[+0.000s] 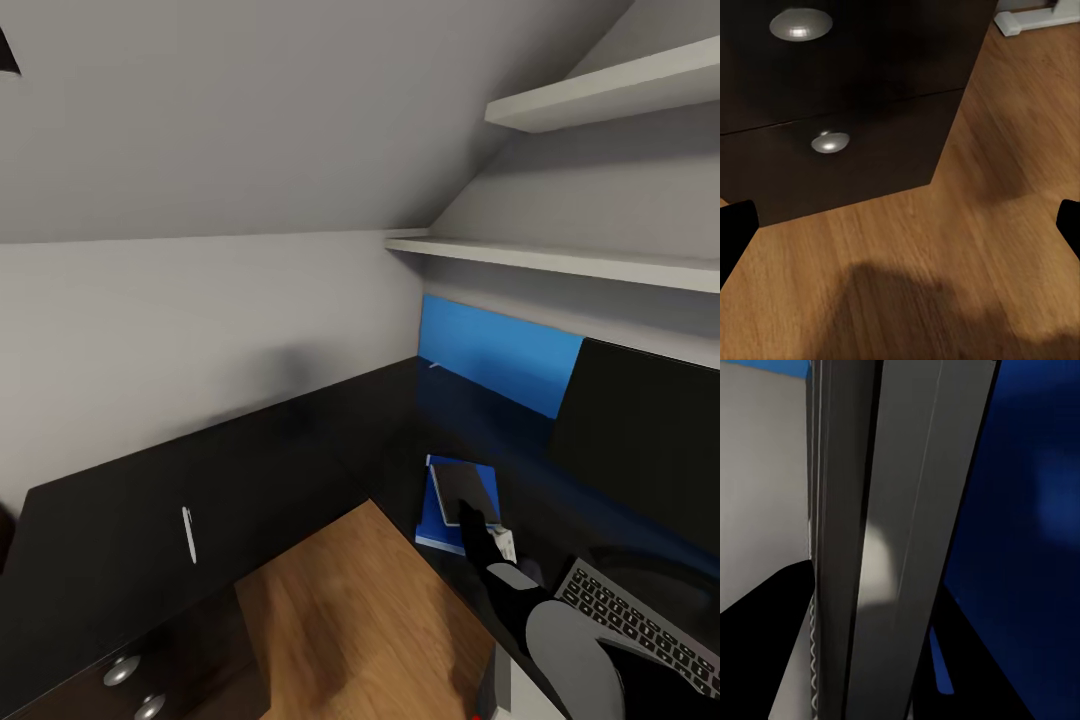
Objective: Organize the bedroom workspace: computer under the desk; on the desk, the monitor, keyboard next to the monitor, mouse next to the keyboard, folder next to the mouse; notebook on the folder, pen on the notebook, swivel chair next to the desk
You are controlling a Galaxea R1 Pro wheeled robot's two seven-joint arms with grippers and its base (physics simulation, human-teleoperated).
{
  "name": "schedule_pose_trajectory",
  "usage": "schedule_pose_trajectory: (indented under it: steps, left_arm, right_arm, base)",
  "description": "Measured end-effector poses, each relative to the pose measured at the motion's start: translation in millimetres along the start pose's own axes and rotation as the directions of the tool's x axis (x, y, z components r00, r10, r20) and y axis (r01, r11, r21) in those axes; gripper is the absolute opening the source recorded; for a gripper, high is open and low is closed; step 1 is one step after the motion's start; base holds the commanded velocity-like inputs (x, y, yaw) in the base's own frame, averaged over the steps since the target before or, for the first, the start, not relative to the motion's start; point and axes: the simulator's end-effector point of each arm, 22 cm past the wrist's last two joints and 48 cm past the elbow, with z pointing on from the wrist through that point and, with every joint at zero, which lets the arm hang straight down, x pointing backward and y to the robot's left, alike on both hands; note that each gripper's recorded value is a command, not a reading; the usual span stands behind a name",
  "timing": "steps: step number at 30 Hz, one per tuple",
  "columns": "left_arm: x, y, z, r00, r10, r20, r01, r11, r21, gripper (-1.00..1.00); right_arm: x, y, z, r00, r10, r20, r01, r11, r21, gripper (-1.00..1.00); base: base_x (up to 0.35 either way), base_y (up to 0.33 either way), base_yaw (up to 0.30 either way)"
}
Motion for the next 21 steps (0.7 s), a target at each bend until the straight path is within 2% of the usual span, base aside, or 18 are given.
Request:
schedule_pose_trajectory:
  steps: [4, 5, 9, 12, 21]
  left_arm:
    - [0, 0, -0.1, 1.0, 0.0, 0.0, 0.0, 1.0, 0.0, 1.0]
    - [0, 0, 0.0, 1.0, 0.0, 0.0, 0.0, 1.0, 0.0, 1.0]
    - [0, 0, 0.0, 1.0, 0.0, 0.0, 0.0, 1.0, 0.0, 1.0]
    - [0, 0, -0.3, 1.0, 0.0, 0.001, 0.0, 1.0, 0.001, 1.0]
    - [-3, 0, -3.0, 1.0, 0.0, 0.001, 0.0, 1.0, 0.001, 1.0]
  right_arm:
    - [0, 0, 0.0, 1.0, 0.0, 0.0, 0.0, 1.0, 0.0, -1.0]
    - [0, 0, 0.0, 1.0, 0.0, 0.0, 0.0, 1.0, 0.0, 1.0]
    - [0, 1, 0.1, 1.0, -0.002, 0.0, 0.002, 1.0, -0.002, 1.0]
    - [-3, 15, 1.9, 1.0, -0.019, 0.004, 0.019, 0.999, -0.041, 1.0]
    - [-5, 13, 0.2, 1.0, -0.005, 0.008, 0.006, 1.0, -0.022, 1.0]
  base:
    - [0.0, 0.0, 0.0]
    - [0.0, 0.0, 0.0]
    - [0.0, 0.0, 0.0]
    - [0.0, 0.0, 0.0]
    - [0.0, 0.0, 0.0]
